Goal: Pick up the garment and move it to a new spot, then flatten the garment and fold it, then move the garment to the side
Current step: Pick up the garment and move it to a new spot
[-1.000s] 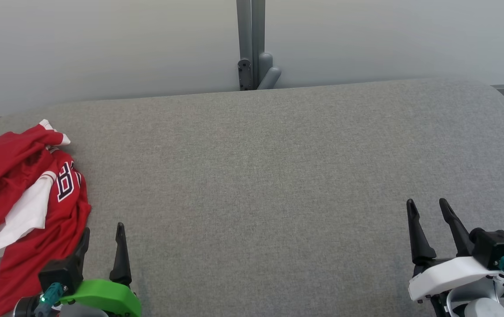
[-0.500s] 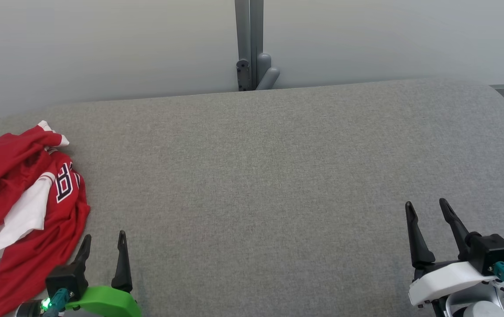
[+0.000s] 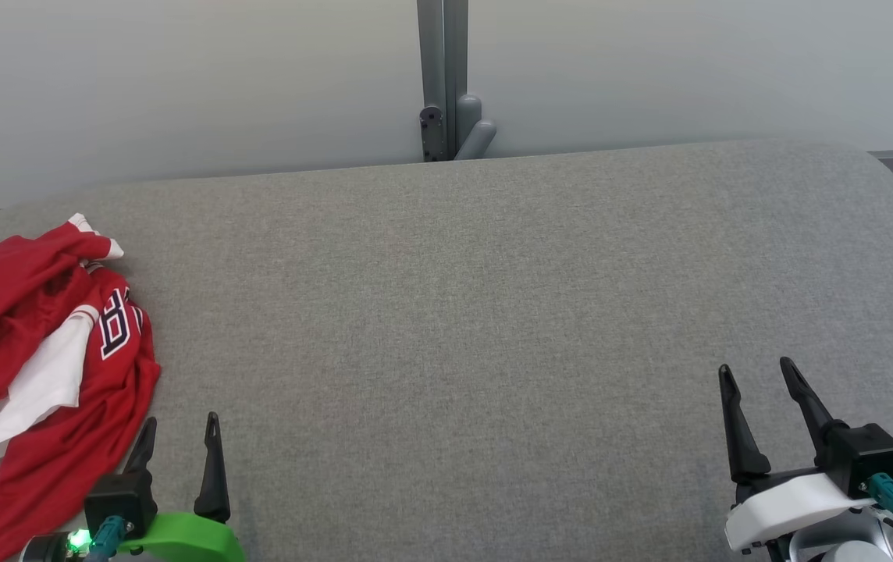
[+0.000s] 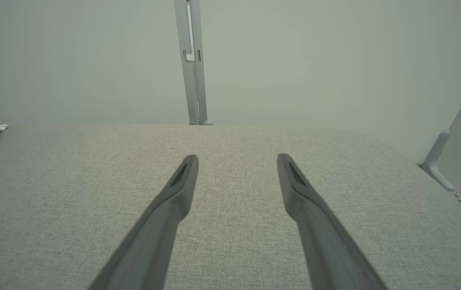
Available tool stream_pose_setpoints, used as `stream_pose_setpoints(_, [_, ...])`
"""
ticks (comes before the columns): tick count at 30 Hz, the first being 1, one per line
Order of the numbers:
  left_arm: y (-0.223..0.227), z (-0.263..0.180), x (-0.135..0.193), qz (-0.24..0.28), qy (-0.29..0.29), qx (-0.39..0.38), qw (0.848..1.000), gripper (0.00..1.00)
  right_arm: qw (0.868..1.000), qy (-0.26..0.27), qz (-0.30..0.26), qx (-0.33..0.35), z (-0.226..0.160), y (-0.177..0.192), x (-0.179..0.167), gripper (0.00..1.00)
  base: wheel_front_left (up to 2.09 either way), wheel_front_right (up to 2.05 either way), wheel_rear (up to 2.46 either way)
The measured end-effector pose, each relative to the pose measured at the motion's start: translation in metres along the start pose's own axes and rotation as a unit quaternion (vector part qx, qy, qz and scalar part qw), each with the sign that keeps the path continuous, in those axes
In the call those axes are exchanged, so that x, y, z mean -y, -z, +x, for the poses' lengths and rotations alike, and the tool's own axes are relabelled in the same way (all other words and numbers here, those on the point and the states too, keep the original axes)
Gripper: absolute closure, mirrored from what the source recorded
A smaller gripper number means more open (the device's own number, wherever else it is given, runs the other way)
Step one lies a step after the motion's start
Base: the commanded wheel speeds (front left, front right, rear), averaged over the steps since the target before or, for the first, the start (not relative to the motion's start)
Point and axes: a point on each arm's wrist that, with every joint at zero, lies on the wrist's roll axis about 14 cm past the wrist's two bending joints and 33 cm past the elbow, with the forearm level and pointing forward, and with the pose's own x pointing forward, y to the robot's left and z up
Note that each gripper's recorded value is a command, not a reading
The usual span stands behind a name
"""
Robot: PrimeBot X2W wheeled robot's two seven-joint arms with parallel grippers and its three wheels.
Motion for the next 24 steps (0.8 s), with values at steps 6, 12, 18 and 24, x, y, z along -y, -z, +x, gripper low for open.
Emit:
stream_pose_setpoints(6, [-0.001,0.000,0.001,0.011,0.003,0.003,1.000,0.00,1.000,-0.003,-0.011,0.000,-0.002,0.001,-0.001,0.00,0.00,0.00,0.00])
stream_pose_setpoints(12, [0.001,0.000,0.002,0.008,0.002,0.001,1.000,0.00,1.000,-0.003,-0.010,-0.002,-0.002,0.002,-0.001,0.00,0.00,0.00,0.00])
stream_pose_setpoints(18, [0.001,0.000,-0.001,0.006,-0.001,0.001,1.000,0.00,1.000,-0.008,-0.009,-0.002,-0.001,0.002,-0.004,0.00,0.00,0.00,0.00])
stream_pose_setpoints(24, [-0.002,-0.005,-0.009,0.002,-0.015,0.006,1.000,0.00,1.000,-0.030,-0.009,-0.001,0.004,0.002,-0.018,0.00,0.00,0.00,0.00])
